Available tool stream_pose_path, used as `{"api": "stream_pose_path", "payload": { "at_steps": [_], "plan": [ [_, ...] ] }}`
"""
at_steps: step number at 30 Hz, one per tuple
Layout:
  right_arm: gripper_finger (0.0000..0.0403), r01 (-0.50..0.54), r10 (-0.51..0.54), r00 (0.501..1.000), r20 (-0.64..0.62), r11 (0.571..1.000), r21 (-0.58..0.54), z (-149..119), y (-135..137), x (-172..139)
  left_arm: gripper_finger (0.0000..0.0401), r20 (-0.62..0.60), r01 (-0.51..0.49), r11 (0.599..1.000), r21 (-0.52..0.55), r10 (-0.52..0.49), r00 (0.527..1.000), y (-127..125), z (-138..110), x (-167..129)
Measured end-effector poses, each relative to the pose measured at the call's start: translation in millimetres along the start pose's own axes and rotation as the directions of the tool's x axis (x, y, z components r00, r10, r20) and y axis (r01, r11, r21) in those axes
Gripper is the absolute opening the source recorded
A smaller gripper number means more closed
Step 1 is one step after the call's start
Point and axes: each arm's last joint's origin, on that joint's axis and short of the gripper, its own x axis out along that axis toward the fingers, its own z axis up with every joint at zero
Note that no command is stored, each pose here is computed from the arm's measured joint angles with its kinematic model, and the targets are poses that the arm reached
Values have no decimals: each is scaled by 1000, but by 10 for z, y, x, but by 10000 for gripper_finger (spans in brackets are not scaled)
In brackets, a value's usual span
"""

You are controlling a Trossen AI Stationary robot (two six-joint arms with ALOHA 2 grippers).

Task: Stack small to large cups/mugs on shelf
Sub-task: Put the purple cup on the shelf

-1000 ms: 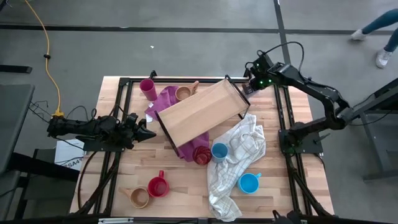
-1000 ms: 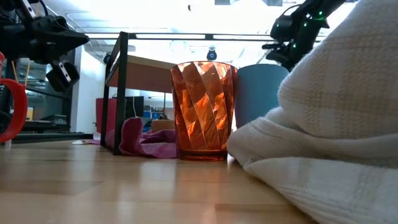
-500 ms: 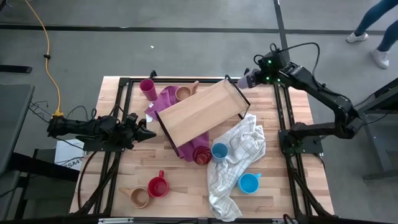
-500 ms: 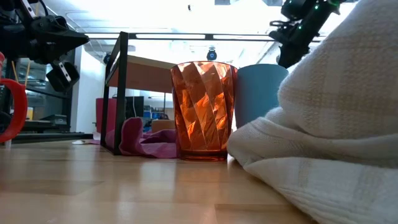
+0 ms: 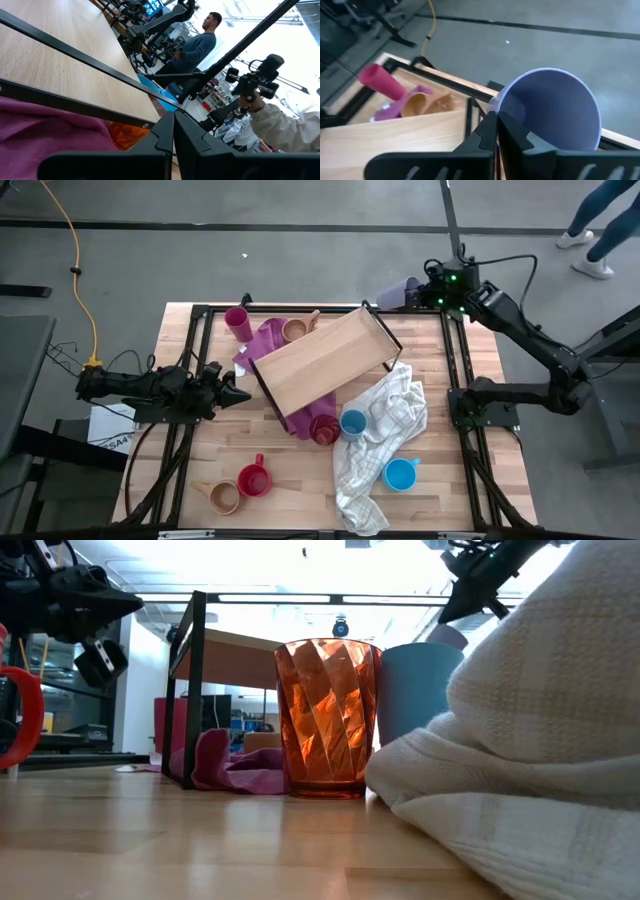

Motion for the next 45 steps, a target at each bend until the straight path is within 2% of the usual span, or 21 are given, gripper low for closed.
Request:
{"api": "stream_pose_path", "payload": {
  "at_steps": [14, 21, 29, 45],
  "plan": [
    [0, -162, 163, 987, 16, 986, -25, -50, 244, -181, 1, -2, -2, 1000, 0, 2, 1000, 3, -2, 0],
    [0, -239, 242, 970, 35, 968, -70, 35, 442, -315, 1, -2, -2, 1000, 0, 2, 1000, 2, -2, 0],
    [0, -252, 248, 968, -50, 961, -117, 33, 598, -378, 1, -1, -2, 1000, 0, 2, 1000, 2, -2, 0],
    [0, -293, 249, 943, -221, 935, -197, -190, 929, -106, 1, -5, 2, 1000, 0, -2, 1000, 1, -3, 0]
  ]
}}
